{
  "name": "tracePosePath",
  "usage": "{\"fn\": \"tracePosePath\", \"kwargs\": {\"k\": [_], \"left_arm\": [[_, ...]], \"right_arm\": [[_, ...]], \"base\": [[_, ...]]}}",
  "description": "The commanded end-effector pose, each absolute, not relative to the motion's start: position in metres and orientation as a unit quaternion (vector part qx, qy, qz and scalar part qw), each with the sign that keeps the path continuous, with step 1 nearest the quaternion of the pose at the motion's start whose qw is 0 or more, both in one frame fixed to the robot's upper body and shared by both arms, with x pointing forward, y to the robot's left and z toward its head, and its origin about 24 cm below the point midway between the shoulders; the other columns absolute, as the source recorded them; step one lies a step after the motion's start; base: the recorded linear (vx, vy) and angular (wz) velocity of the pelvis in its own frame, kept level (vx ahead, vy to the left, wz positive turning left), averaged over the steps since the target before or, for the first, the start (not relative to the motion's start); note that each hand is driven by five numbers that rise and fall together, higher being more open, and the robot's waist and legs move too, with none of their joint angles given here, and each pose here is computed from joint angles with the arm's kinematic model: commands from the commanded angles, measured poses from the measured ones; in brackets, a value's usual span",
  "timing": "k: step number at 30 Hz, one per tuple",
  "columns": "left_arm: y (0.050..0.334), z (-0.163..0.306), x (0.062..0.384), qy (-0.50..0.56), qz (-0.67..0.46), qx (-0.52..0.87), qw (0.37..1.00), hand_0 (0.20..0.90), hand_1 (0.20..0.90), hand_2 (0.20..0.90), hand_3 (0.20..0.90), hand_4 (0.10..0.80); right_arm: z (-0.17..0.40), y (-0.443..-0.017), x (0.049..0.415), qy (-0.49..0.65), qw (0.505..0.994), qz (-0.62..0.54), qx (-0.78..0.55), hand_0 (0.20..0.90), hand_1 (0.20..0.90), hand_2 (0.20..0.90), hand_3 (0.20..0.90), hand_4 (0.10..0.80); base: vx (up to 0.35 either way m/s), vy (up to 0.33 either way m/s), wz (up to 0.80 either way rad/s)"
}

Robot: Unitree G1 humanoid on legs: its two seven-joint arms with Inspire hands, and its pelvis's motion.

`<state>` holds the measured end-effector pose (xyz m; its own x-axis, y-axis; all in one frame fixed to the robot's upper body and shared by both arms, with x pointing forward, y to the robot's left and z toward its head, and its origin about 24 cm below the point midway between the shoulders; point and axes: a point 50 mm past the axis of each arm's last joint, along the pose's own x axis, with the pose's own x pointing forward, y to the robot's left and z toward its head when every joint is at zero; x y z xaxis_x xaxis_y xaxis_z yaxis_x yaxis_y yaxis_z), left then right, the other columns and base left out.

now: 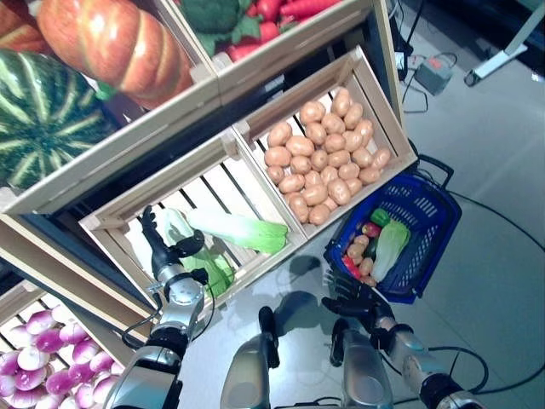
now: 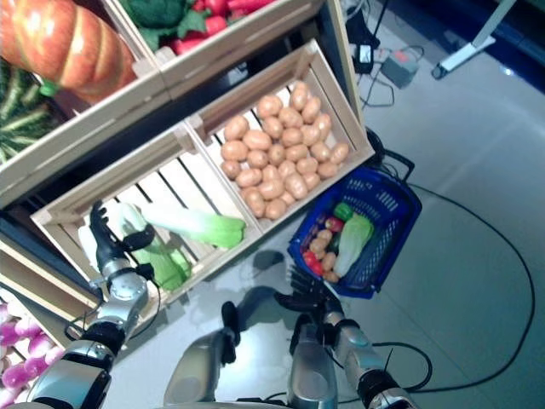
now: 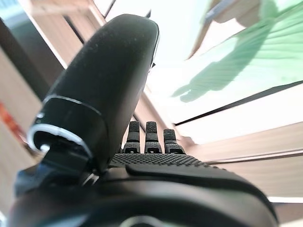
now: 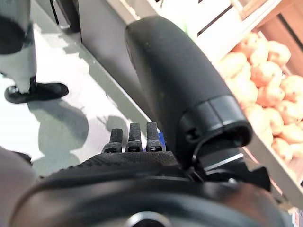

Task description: Put vegetables into the basket

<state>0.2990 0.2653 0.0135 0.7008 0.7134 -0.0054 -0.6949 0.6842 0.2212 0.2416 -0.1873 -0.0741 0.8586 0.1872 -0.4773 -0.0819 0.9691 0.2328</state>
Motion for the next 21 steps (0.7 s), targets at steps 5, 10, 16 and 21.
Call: {"fn": "tracePosePath", "kwargs": {"k": [5,10,16,21], "left_arm": [[0.295,0.072,0.32,-0.051,0.45,0.079,0.888,0.9,0.9,0.9,0.9,0.8],[0.304,0.08,0.322,-0.057,0.471,0.066,0.878,0.9,0.9,0.9,0.9,0.8],[0.31,0.095,0.326,-0.071,0.484,0.062,0.87,0.9,0.9,0.9,0.9,0.8],[0.32,0.11,0.329,-0.073,0.513,0.058,0.853,0.9,0.9,0.9,0.9,0.8]], "right_arm": [[-0.042,-0.176,0.27,0.175,0.974,0.076,0.121,0.9,0.9,0.9,0.9,0.8],[-0.04,-0.181,0.273,0.172,0.975,0.073,0.123,0.9,0.9,0.9,0.9,0.8],[-0.037,-0.192,0.275,0.165,0.977,0.055,0.122,0.9,0.9,0.9,0.9,0.8],[-0.026,-0.207,0.281,0.145,0.981,0.031,0.126,0.9,0.9,0.9,0.9,0.8]], "base": [[-0.09,0.043,-0.02],[-0.01,0.02,0.01],[-0.001,0.053,0.04],[0.01,0.053,0.03]]}}
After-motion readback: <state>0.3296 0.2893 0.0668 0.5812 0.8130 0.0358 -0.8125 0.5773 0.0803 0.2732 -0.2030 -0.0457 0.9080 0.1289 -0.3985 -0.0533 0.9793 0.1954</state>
